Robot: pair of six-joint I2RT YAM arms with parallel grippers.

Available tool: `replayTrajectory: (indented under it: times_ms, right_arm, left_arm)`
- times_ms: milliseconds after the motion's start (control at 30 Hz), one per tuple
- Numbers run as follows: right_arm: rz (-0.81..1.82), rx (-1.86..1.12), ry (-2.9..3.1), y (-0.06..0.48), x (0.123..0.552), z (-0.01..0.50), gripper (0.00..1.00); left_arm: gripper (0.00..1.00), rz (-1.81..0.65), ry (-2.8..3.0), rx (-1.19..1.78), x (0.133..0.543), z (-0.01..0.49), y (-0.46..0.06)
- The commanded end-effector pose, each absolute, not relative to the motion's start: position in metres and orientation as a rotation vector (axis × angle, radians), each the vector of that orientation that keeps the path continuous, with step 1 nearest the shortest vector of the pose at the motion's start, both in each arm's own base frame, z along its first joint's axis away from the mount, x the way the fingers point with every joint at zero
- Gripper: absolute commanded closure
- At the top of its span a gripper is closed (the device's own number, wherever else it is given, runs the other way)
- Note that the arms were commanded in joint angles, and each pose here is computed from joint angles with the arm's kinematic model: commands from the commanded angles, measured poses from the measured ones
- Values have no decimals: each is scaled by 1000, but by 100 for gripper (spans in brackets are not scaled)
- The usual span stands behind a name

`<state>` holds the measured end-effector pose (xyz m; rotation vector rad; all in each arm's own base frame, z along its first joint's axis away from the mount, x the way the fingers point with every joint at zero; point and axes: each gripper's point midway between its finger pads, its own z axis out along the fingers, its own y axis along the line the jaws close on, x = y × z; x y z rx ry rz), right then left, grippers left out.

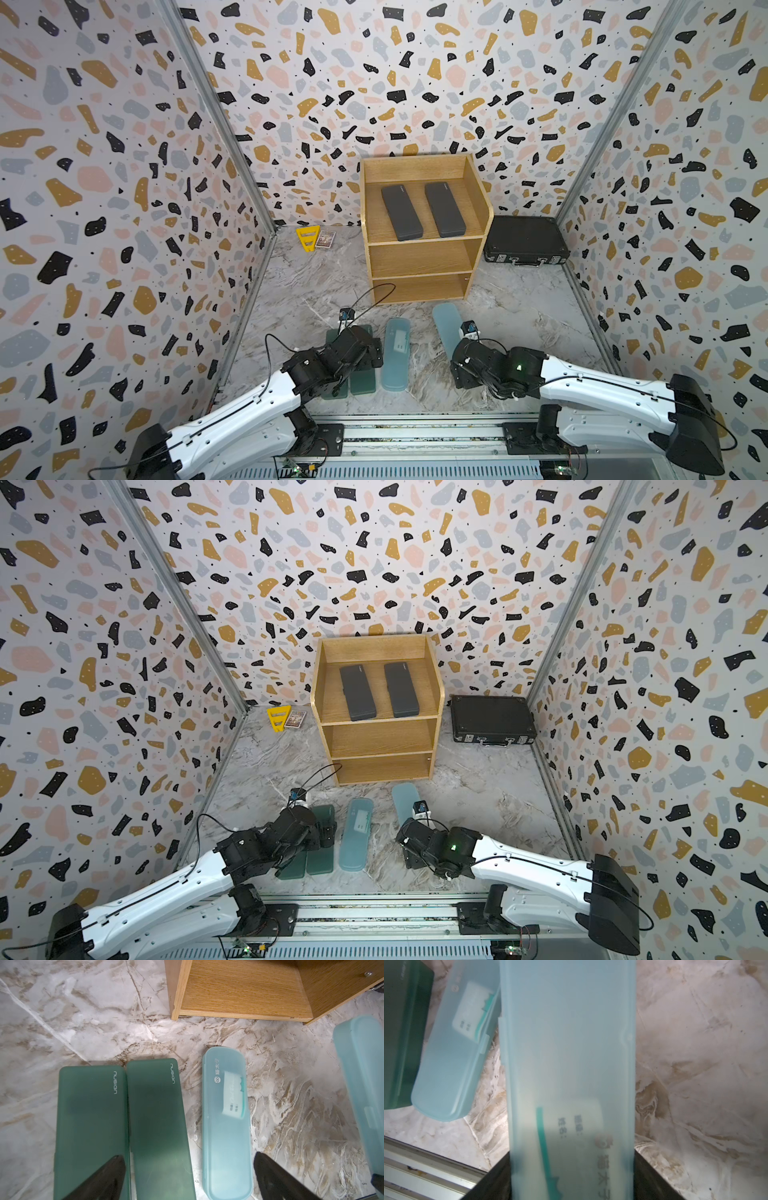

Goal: Place the pencil cases on the shelf according to color
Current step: Pick up the pencil case from the center of the board, then place the pencil case on the shelf.

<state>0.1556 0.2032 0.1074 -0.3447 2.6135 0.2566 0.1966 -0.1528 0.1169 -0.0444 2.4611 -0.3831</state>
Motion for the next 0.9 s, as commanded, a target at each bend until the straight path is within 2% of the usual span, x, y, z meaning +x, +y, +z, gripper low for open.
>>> replayTrajectory:
  times_ms: [0, 400, 867]
  right_arm:
    - [274, -365, 2559, 209, 168, 134, 63]
    - [266, -349, 2519, 209, 214, 182, 63]
    - [227, -312, 2495, 224, 291, 211, 63]
  left_arm:
    - [0, -417, 2447, -53, 199, 117, -157]
    - [0, -427, 2435, -56, 198, 118, -155]
    - [0, -483, 2416, -36, 204, 126, -169]
